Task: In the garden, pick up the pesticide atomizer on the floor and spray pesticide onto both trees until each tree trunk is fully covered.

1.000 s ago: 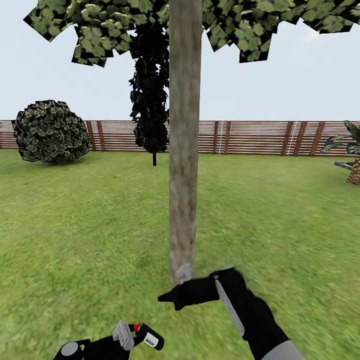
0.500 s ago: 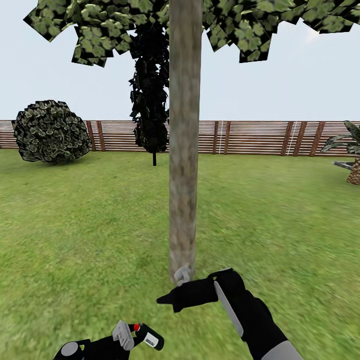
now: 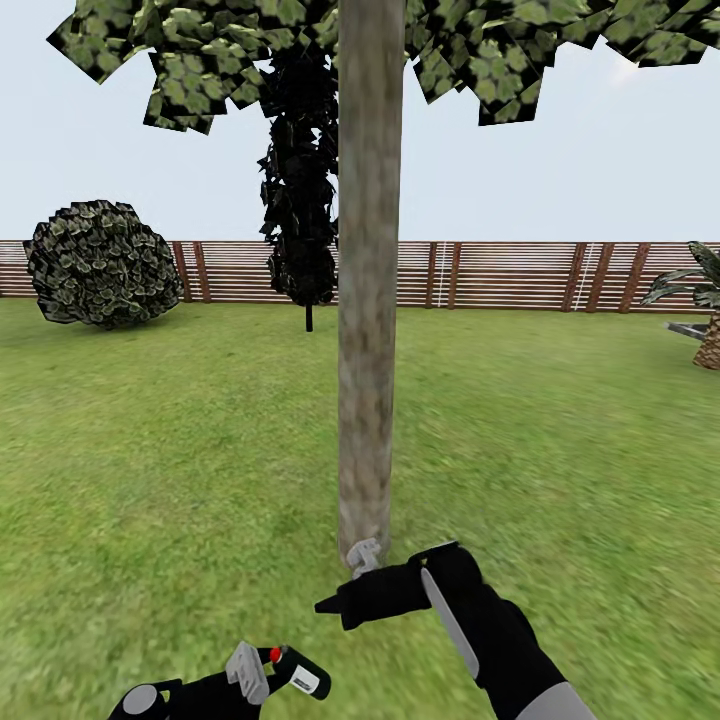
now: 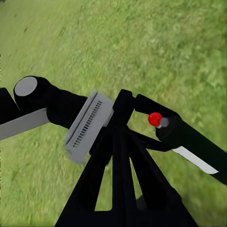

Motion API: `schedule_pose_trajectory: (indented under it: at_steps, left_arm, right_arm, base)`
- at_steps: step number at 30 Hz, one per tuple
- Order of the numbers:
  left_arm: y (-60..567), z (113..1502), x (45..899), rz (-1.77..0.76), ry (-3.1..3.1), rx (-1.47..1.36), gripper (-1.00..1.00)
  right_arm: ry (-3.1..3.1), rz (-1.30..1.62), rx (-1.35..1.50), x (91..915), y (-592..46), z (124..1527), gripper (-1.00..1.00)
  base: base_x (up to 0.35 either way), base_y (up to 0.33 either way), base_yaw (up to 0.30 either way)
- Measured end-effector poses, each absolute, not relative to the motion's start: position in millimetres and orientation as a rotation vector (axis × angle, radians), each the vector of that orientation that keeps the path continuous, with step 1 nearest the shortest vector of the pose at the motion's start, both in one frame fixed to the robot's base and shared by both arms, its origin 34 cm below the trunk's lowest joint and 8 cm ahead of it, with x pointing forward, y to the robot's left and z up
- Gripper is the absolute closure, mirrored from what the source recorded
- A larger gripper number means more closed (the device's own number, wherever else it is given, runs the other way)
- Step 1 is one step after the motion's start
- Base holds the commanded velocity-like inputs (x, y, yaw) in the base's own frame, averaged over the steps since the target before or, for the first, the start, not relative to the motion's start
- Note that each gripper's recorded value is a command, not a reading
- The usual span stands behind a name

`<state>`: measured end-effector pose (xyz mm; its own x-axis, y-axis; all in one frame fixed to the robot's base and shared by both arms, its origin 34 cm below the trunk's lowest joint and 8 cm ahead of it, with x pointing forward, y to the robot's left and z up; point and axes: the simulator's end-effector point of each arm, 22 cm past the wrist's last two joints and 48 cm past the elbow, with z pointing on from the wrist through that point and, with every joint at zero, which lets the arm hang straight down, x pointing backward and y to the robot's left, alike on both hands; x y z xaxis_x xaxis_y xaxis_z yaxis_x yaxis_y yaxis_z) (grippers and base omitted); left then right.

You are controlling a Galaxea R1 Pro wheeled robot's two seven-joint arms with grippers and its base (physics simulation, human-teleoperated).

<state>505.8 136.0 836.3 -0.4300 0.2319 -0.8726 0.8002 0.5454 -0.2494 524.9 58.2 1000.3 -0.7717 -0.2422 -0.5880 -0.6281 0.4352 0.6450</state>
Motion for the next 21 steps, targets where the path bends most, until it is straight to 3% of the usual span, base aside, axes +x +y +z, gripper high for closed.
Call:
schedule_pose_trajectory:
  at_steps: [21]
  left_arm:
    - [135.2,836.5,504.4,-0.857,1.937,0.847,1.00]
  right_arm:
    - [2.295,1.291,-0.762,516.2,73.4,997.0,1.00]
  base:
    - [0.000,0.000,0.000]
